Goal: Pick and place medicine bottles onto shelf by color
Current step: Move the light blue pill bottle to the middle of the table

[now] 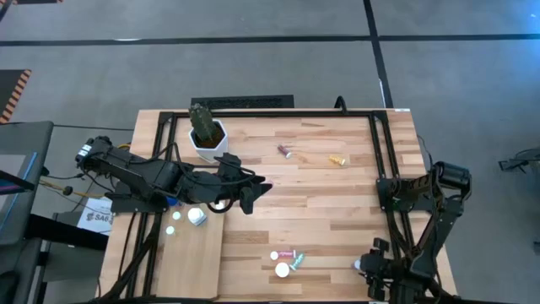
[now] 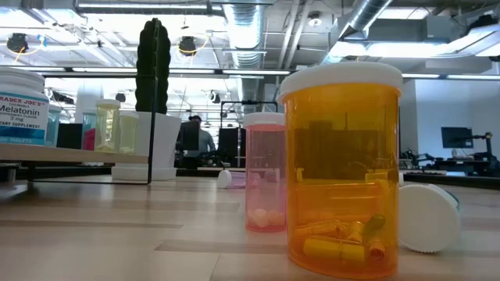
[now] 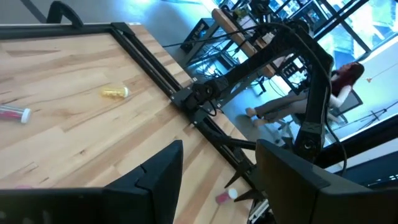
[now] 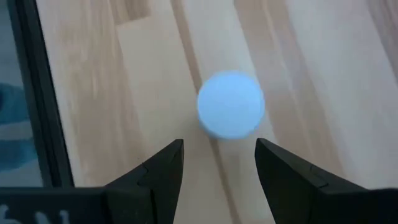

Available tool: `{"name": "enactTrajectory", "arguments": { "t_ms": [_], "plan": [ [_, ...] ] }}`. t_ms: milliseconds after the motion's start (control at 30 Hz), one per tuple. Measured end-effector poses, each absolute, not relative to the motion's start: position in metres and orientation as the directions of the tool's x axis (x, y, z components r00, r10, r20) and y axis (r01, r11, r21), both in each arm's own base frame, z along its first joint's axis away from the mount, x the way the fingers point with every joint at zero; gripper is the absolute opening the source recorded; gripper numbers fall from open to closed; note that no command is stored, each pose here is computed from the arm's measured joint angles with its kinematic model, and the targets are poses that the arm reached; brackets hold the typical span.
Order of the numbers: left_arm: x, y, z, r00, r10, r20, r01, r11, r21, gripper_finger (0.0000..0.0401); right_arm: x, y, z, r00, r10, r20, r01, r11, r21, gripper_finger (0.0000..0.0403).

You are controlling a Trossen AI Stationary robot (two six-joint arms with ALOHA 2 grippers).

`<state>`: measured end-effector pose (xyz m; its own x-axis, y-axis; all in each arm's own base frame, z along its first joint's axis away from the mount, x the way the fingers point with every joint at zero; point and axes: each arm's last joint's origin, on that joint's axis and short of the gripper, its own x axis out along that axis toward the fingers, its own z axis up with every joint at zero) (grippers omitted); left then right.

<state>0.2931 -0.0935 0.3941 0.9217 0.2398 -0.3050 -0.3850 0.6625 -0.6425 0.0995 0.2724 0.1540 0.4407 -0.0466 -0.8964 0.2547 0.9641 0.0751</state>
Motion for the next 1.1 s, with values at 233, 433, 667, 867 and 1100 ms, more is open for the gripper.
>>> {"name": "enactTrajectory", "arguments": {
  "t_ms": [233, 433, 667, 867, 1100],
  "plan": [
    [0.293, -0.093, 0.394, 0.922, 0.239, -0.305, -0.384, 0.663, -0.643, 0.0188, 0.103, 0.271, 0.154, 0.474, -0.068, -0.878, 0.258, 0.964, 0.065, 0.0221],
    [0.293, -0.093, 0.394, 0.922, 0.240, -0.305, -0.386, 0.650, -0.655, 0.0188, 0.106, 0.270, 0.154, 0.514, -0.084, -0.854, 0.250, 0.967, 0.056, 0.0221],
    [0.293, -0.093, 0.394, 0.921, 0.243, -0.304, -0.388, 0.641, -0.662, 0.0188, 0.115, 0.271, 0.153, 0.548, -0.084, -0.832, 0.229, 0.972, 0.053, 0.0220],
    [0.293, -0.093, 0.394, 0.921, 0.245, -0.304, -0.389, 0.640, -0.662, 0.0188, 0.116, 0.271, 0.153, 0.550, -0.081, -0.832, 0.215, 0.975, 0.047, 0.0194],
    [0.293, -0.093, 0.394, 0.920, 0.245, -0.304, -0.390, 0.641, -0.662, 0.0188, 0.116, 0.272, 0.154, 0.551, -0.076, -0.831, 0.216, 0.975, 0.054, 0.0139]
  ]
}}
